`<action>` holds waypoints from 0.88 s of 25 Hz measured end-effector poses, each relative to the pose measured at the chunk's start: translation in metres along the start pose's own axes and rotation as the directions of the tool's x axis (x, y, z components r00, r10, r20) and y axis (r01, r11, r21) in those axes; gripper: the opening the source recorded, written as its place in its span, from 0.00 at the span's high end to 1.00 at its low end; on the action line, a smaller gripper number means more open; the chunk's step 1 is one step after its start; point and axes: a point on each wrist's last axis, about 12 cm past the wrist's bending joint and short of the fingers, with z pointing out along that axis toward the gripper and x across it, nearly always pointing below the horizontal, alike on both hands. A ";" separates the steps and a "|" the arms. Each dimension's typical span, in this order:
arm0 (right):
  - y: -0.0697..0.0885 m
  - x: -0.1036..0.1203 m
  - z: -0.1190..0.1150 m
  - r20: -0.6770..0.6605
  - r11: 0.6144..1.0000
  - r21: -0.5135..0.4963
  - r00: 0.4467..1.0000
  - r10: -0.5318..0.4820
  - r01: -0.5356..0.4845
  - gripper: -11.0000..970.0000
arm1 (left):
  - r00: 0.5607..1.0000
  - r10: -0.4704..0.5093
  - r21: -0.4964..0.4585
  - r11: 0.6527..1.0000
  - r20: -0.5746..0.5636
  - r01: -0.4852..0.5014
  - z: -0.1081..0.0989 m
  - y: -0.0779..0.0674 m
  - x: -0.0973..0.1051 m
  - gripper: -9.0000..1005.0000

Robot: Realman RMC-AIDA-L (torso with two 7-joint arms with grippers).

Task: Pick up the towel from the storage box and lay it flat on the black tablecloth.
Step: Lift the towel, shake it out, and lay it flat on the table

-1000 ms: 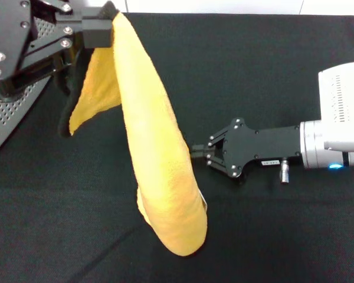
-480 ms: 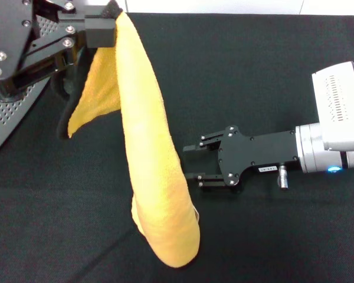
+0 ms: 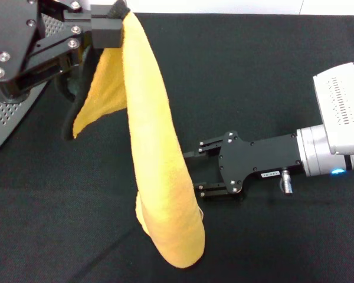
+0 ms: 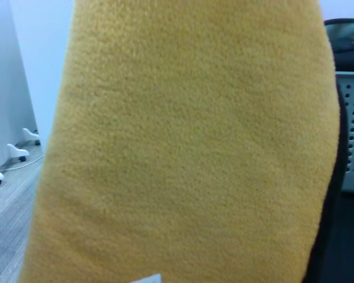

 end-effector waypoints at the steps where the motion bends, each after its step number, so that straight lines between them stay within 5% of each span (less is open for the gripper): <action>1: 0.000 0.000 0.000 -0.002 1.000 -0.002 1.000 -0.003 0.003 0.45 | 1.000 0.002 0.004 1.000 0.003 -0.002 0.000 0.000 0.000 0.95; 22: 0.010 -0.006 -0.001 0.036 0.992 -0.105 0.998 -0.060 0.063 0.53 | 0.999 0.013 0.049 0.999 0.030 -0.015 0.003 -0.005 -0.004 0.95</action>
